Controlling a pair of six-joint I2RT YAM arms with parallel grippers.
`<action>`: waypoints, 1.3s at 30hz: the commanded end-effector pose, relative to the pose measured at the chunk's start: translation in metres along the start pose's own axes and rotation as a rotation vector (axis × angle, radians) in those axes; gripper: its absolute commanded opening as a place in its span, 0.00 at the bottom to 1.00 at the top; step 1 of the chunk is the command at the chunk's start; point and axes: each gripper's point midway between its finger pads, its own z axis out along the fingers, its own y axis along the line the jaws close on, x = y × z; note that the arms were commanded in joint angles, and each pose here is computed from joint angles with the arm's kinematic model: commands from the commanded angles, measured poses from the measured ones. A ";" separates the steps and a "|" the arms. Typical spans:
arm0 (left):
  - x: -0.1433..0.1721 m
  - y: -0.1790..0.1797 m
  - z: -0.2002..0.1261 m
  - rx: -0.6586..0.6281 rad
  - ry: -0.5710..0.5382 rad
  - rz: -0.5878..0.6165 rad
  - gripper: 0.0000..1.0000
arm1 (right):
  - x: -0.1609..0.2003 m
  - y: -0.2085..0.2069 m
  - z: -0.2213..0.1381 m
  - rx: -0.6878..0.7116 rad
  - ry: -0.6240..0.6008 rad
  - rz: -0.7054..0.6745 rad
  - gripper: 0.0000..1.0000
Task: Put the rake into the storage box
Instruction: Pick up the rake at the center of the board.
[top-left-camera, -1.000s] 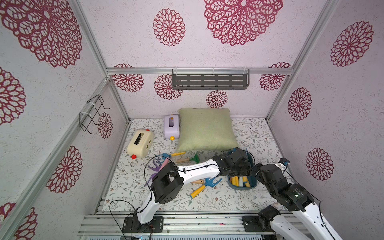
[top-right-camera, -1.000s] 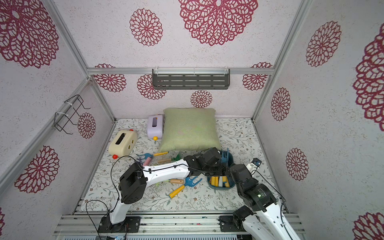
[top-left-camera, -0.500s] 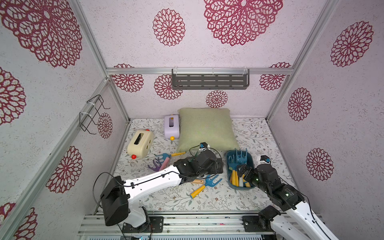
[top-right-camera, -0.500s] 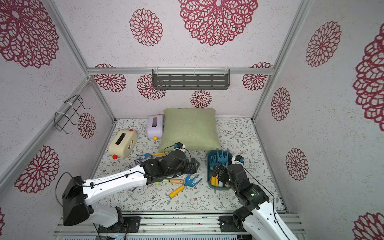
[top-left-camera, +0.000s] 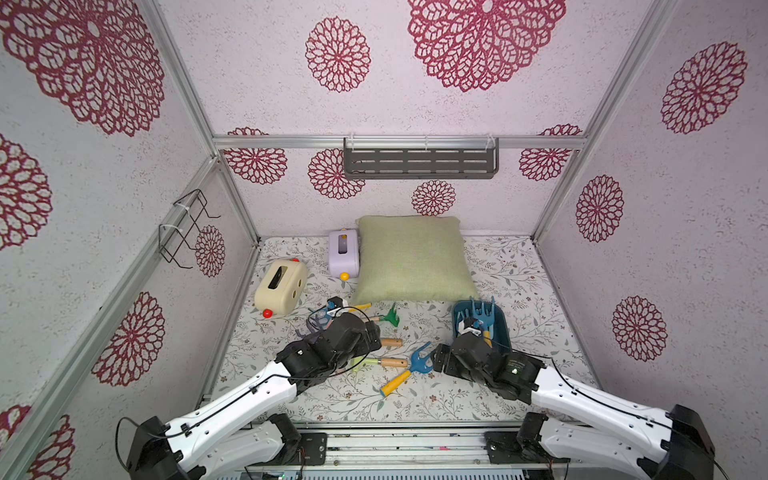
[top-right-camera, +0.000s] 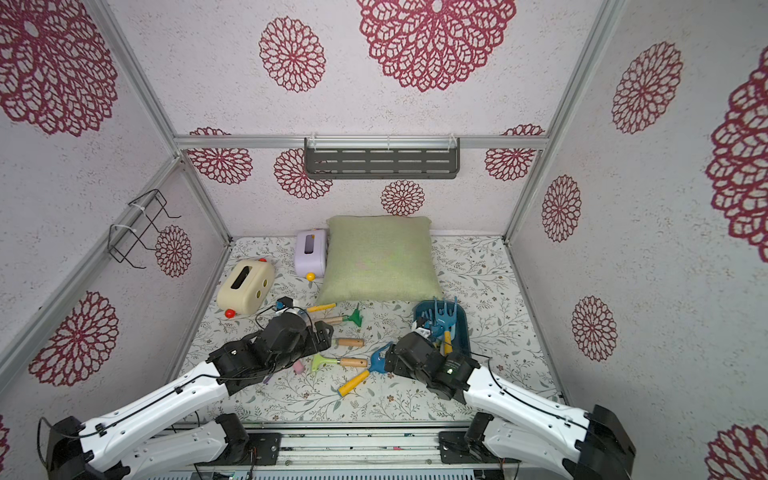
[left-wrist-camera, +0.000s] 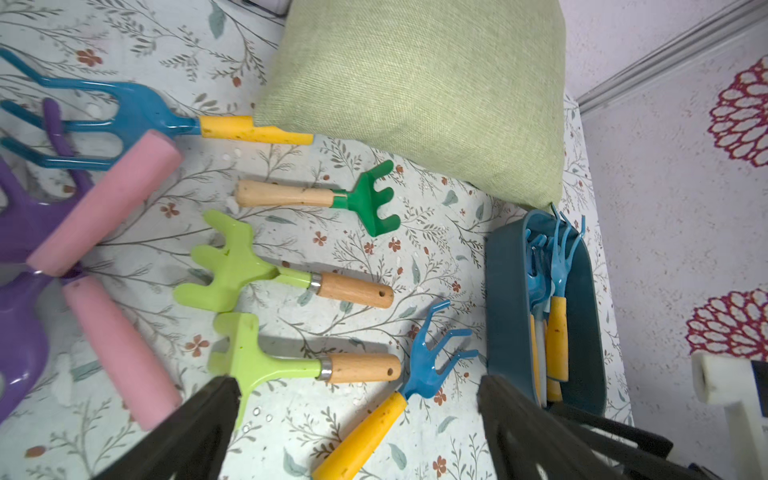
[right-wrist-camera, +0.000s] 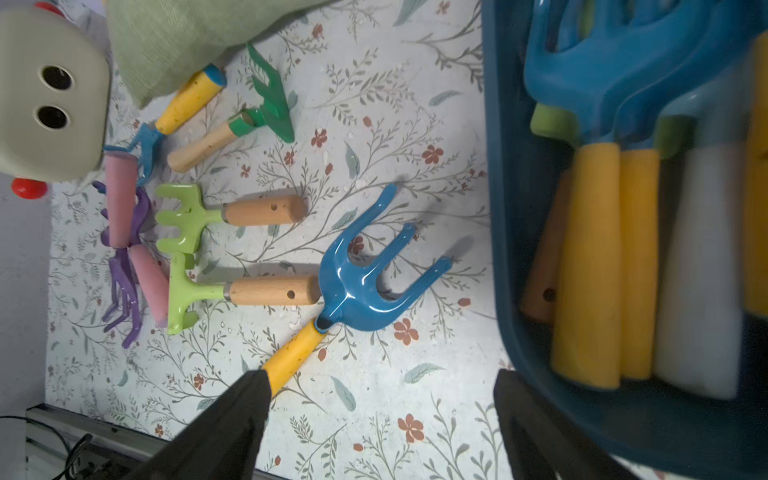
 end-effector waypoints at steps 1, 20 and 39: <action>-0.001 0.029 -0.005 -0.066 -0.024 -0.026 0.97 | 0.000 0.013 0.004 0.051 -0.022 0.038 0.87; 0.009 0.071 -0.014 -0.084 -0.048 -0.090 0.97 | 0.066 0.068 0.066 0.173 0.205 0.029 0.66; 0.008 0.072 -0.012 -0.086 -0.044 -0.101 0.97 | 0.083 0.057 0.098 0.373 0.304 -0.016 0.25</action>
